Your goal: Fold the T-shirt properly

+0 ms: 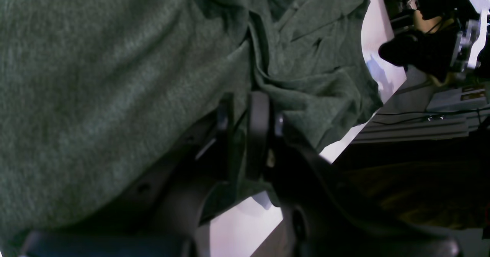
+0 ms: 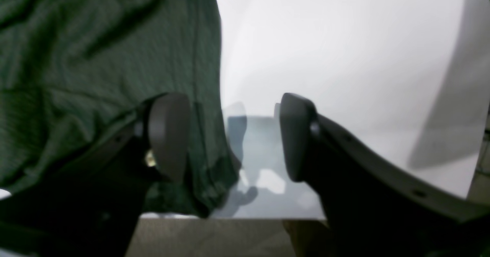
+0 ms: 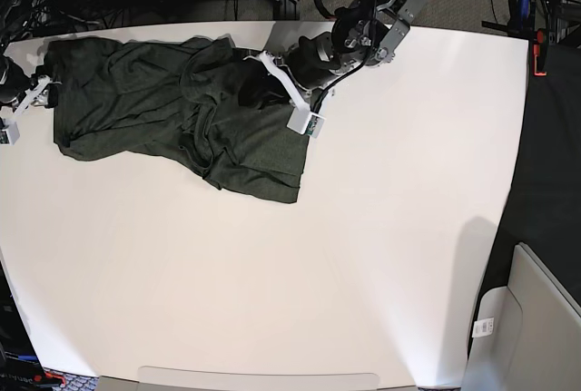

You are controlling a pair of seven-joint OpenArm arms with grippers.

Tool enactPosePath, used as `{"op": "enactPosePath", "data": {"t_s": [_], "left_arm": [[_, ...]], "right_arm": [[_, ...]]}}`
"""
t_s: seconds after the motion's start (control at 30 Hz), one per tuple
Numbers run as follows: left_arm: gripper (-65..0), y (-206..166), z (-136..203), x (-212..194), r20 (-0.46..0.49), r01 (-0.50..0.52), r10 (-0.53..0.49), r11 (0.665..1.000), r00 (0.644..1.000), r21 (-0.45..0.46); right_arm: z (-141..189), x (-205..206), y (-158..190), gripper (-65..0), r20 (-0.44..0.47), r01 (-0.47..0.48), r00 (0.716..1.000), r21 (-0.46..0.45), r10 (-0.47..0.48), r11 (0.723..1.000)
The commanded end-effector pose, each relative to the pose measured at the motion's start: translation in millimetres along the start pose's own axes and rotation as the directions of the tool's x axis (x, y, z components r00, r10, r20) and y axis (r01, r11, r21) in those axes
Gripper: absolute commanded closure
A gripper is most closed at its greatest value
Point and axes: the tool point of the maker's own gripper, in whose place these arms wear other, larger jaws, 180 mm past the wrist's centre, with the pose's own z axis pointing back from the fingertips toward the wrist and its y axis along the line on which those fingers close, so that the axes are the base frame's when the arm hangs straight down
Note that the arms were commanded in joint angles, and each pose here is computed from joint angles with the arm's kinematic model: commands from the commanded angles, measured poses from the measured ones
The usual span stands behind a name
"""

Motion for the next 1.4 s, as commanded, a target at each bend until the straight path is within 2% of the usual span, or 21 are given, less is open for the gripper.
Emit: {"op": "enactPosePath", "data": {"t_s": [0.0,0.13,0.2,0.43,0.53,0.8,1.17,1.37], "left_arm": [[-6.1,-4,0,10,0.031,0.007,-0.006,1.0,0.999,-0.018],[-6.1,-2,-1,8,0.026,0.004,-0.004,1.0,1.0,-0.014],[-6.1,-2,-1,8,0.026,0.004,-0.004,1.0,1.0,-0.014],[-6.1,-2,-1,8,0.027,0.005,-0.005,1.0,1.0,-0.014],[-6.1,-2,-1,8,0.027,0.005,-0.005,1.0,1.0,-0.014],[-6.1,-3,-1,8,0.027,0.005,-0.004,1.0,1.0,-0.016],[-6.1,5,-4,2,0.014,-0.007,0.007,1.0,1.0,0.001],[-6.1,5,-4,2,0.015,-0.007,0.007,1.0,1.0,0.001]], "right_arm": [[8,14,-9,-42.4,0.038,-0.016,0.999,-0.025,0.017,1.0],[7,17,-7,-50.8,0.045,-0.014,0.999,-0.02,0.015,1.0],[3,14,-7,-52.9,0.035,-0.001,0.999,-0.012,0.002,1.0],[-22,-7,-2,-53.1,-0.028,0.091,0.996,0.056,-0.089,0.994],[-26,-6,4,-53.1,-0.026,0.104,0.994,0.072,-0.103,0.992],[-40,-7,36,-53.1,-0.05,0.071,0.997,0.14,-0.065,0.988],[-52,-16,71,-53.1,-0.065,0.105,0.994,0.211,-0.093,0.972],[-61,-22,100,-53.1,-0.088,0.086,0.994,0.268,-0.064,0.96]]}}
